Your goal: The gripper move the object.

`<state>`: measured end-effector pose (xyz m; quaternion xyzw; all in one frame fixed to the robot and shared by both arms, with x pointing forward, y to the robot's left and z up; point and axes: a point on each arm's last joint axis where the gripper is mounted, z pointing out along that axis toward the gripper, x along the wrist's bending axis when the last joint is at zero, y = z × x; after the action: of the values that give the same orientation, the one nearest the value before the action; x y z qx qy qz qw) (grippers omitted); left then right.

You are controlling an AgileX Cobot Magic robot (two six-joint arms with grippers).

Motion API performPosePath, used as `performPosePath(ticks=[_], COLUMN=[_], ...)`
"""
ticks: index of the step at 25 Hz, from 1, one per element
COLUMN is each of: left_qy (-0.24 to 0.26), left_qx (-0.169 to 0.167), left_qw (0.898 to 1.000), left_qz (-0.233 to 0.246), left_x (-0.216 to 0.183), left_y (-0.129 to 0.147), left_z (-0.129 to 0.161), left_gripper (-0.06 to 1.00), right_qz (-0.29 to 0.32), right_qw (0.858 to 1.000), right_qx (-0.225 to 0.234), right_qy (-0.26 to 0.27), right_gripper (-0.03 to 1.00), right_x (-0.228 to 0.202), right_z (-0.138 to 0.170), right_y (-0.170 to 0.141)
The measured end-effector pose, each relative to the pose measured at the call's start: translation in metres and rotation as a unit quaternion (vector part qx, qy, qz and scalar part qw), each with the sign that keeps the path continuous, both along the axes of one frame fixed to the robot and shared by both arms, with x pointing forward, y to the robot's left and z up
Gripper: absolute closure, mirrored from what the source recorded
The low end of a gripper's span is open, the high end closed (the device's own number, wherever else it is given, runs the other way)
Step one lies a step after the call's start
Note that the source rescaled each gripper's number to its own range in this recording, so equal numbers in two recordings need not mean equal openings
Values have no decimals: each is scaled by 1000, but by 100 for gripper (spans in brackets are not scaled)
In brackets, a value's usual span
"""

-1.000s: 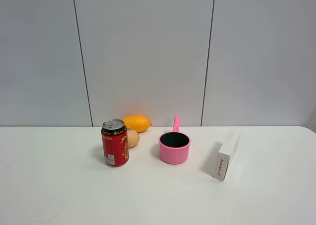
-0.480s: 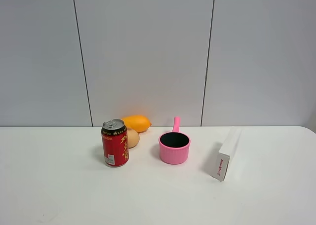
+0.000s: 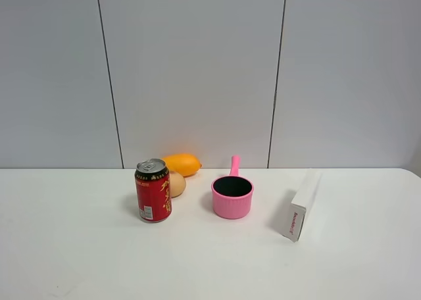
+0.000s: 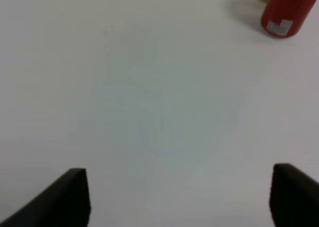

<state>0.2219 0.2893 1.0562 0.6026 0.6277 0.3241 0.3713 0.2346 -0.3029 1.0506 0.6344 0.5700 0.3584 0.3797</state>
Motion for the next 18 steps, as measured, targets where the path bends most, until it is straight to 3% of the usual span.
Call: performPosePath(ticks=[7,18], left_qy=[-39,-42], left_qx=[13,17], left_qw=[999,998], left_qz=[13,33], left_x=[8,11], left_y=[4,7], left_z=[0,-2], left_gripper=[73,73], right_qz=[0,0], right_qw=[1000,1000], right_qx=[0,0], right_qy=[0,0], right_gripper=[-3,-3], right_x=[0,0], right_z=[0,0], right_y=[0,0])
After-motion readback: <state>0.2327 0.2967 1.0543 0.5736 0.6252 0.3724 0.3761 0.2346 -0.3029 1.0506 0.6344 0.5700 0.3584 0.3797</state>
